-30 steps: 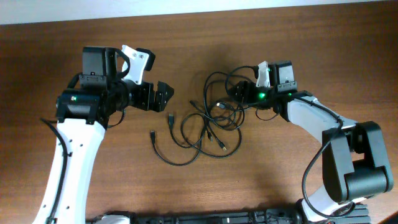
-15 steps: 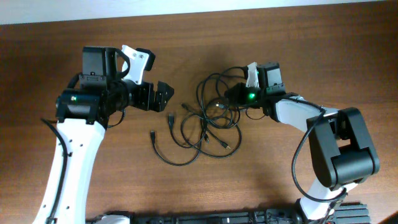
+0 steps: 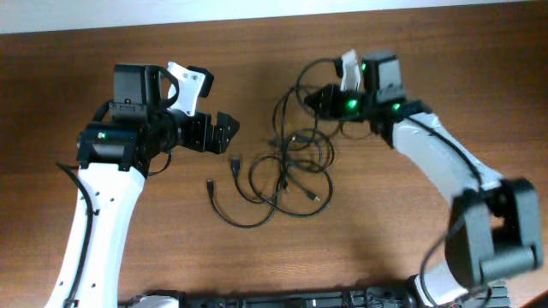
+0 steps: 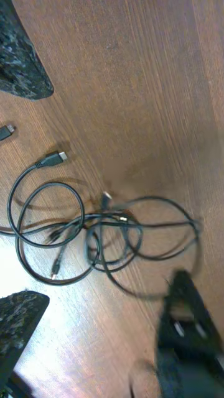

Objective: Untangle cables
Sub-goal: 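Pull the grasped cable up and away to the right, off the table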

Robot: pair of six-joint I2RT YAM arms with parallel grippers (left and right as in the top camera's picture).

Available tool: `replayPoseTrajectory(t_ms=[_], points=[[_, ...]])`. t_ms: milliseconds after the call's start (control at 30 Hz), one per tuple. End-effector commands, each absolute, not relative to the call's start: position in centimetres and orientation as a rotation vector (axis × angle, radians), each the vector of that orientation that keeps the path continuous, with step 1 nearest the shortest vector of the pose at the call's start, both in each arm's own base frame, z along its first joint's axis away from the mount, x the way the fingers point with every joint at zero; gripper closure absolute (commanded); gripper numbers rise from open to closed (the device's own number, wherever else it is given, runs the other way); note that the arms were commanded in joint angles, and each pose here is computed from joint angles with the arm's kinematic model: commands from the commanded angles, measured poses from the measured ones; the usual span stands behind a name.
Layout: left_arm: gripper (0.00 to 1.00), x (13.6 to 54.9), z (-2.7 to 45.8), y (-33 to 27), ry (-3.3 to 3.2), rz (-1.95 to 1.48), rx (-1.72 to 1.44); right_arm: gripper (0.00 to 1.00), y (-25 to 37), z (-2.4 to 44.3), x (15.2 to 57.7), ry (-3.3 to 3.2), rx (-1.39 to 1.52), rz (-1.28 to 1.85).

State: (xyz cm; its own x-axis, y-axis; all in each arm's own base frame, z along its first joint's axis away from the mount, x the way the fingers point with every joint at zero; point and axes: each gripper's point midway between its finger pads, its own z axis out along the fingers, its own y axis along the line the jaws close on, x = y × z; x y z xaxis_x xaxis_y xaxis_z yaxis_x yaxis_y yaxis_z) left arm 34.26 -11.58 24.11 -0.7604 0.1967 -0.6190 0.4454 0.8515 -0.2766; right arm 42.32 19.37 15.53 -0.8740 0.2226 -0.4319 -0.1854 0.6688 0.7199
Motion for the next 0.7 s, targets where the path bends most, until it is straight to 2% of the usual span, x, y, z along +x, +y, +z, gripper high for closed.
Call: replayPoseTrajectory(t_ms=[0,67,267,433,533,667], points=[[0.02,34.2,24.7,-11.6,2.402,-0.56,0.491,0.96,18.7,25.7,43.1,2.209,-0.123,0.974],[0.01,34.2,24.7,-11.6,2.402,-0.56,0.491,0.96,17.6,30.8,42.8,2.175,-0.109,0.891],[0.01,34.2,24.7,-11.6,2.402,-0.56,0.491,0.96,13.6,41.9,40.4,2.109,-0.069,0.622],[0.01,34.2,24.7,-11.6,2.402,-0.56,0.491,0.96,12.3,51.0,38.6,1.89,-0.028,0.614],[0.01,34.2,24.7,-11.6,2.402,-0.56,0.491,0.96,11.7,57.5,36.4,1.696,-0.078,0.598],[0.02,34.2,24.7,-11.6,2.402,-0.56,0.491,0.96,11.1,62.5,34.0,1.514,-0.212,0.477]])
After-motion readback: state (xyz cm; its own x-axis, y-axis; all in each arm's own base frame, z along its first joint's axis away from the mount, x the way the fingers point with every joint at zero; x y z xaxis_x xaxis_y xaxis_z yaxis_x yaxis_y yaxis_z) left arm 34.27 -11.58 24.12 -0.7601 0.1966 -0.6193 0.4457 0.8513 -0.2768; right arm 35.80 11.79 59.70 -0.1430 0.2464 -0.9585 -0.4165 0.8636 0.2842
